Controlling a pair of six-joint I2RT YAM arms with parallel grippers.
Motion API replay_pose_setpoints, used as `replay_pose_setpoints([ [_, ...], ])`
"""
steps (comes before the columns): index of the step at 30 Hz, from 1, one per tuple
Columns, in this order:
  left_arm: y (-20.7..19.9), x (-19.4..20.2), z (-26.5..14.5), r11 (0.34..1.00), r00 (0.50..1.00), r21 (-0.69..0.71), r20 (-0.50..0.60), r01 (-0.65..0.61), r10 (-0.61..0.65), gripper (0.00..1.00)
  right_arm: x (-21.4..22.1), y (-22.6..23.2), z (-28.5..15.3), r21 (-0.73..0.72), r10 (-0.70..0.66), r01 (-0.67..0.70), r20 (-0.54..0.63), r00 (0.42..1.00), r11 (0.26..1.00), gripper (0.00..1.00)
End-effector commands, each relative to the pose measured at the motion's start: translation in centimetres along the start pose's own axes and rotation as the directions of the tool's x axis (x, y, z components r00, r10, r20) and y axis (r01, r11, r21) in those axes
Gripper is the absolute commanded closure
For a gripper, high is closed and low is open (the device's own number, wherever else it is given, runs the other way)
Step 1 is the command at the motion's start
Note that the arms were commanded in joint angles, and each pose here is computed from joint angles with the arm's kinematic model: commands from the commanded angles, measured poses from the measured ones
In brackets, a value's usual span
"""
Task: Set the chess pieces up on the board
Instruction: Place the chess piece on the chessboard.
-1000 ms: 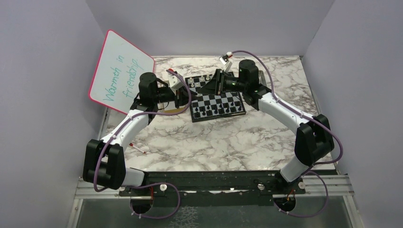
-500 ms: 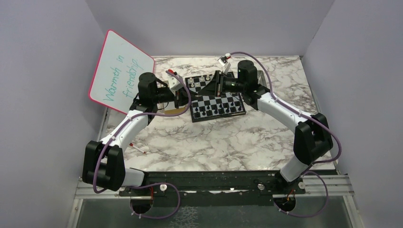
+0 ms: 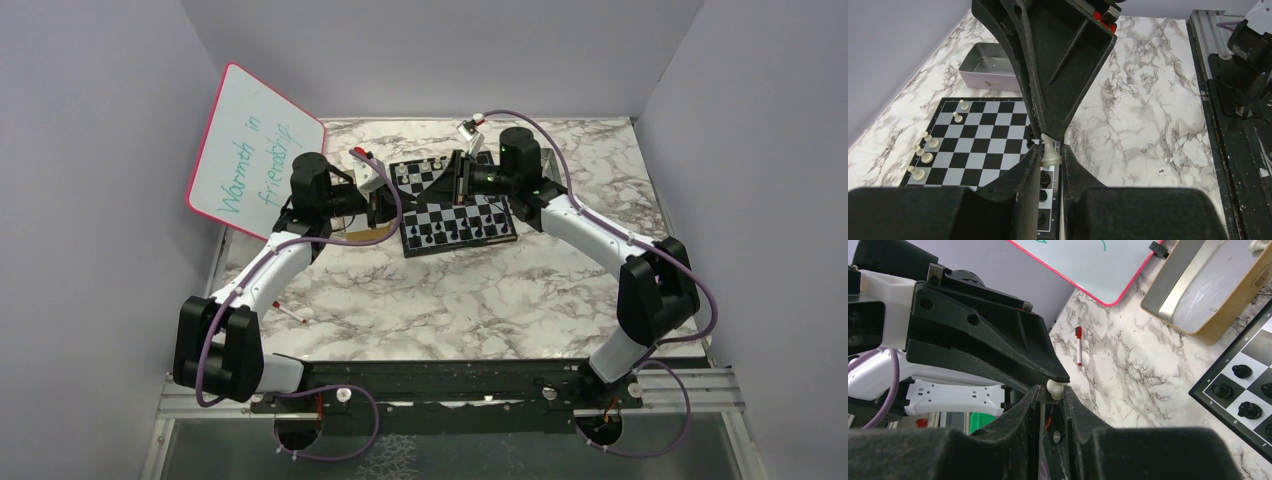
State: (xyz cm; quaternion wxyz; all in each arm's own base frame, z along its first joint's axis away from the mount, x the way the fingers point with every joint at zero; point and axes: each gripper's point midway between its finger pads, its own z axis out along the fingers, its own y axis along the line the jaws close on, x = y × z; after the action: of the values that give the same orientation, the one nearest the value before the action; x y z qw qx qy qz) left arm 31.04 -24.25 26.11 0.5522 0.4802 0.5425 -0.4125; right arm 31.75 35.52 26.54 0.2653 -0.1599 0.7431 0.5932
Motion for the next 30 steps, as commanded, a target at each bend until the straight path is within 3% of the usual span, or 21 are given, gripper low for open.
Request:
replay_pose_setpoints([
  [1, -0.6, -0.7, -0.1, 0.998, 0.998, 0.022, 0.02, -0.052, 0.051, 0.92, 1.0, -0.1, 0.2, -0.023, 0.009, -0.009, -0.036, 0.999, 1.0, 0.77],
  [9, -0.4, -0.7, -0.1, 0.998, 0.998, 0.013, 0.018, -0.057, 0.057, 0.92, 1.0, 0.1, 0.1, -0.033, -0.01, 0.009, -0.037, 0.999, 0.999, 0.91],
  [12, -0.1, -0.6, -0.1, 0.998, 0.998, -0.005, 0.014, -0.056, 0.056, 0.87, 0.8, 0.2, 0.1, -0.036, -0.023, 0.022, -0.025, 0.999, 0.999, 0.95],
  [22, 0.1, 0.5, -0.6, 0.997, 1.0, -0.073, -0.013, -0.027, 0.026, 0.36, -2.0, -0.8, -0.5, 0.089, -0.117, 0.109, 0.087, 0.989, 0.99, 0.95],
  [23, 0.1, 0.6, -0.7, 0.996, 1.0, -0.081, -0.017, -0.027, 0.025, 0.08, -2.3, -1.1, -0.6, 0.107, -0.125, 0.114, 0.1, 0.987, 0.988, 0.95],
  [24, 0.2, 0.7, -0.8, 0.996, 0.999, -0.089, -0.021, -0.027, 0.025, 0.02, -2.7, -1.3, -0.8, 0.126, -0.136, 0.122, 0.109, 0.985, 0.984, 0.95],
  [30, 0.3, 1.5, -1.5, 0.989, 0.998, -0.148, -0.062, -0.002, -0.007, 0.01, -5.1, -3.9, -2.2, 0.322, -0.251, 0.196, 0.14, 0.958, 0.926, 0.94],
])
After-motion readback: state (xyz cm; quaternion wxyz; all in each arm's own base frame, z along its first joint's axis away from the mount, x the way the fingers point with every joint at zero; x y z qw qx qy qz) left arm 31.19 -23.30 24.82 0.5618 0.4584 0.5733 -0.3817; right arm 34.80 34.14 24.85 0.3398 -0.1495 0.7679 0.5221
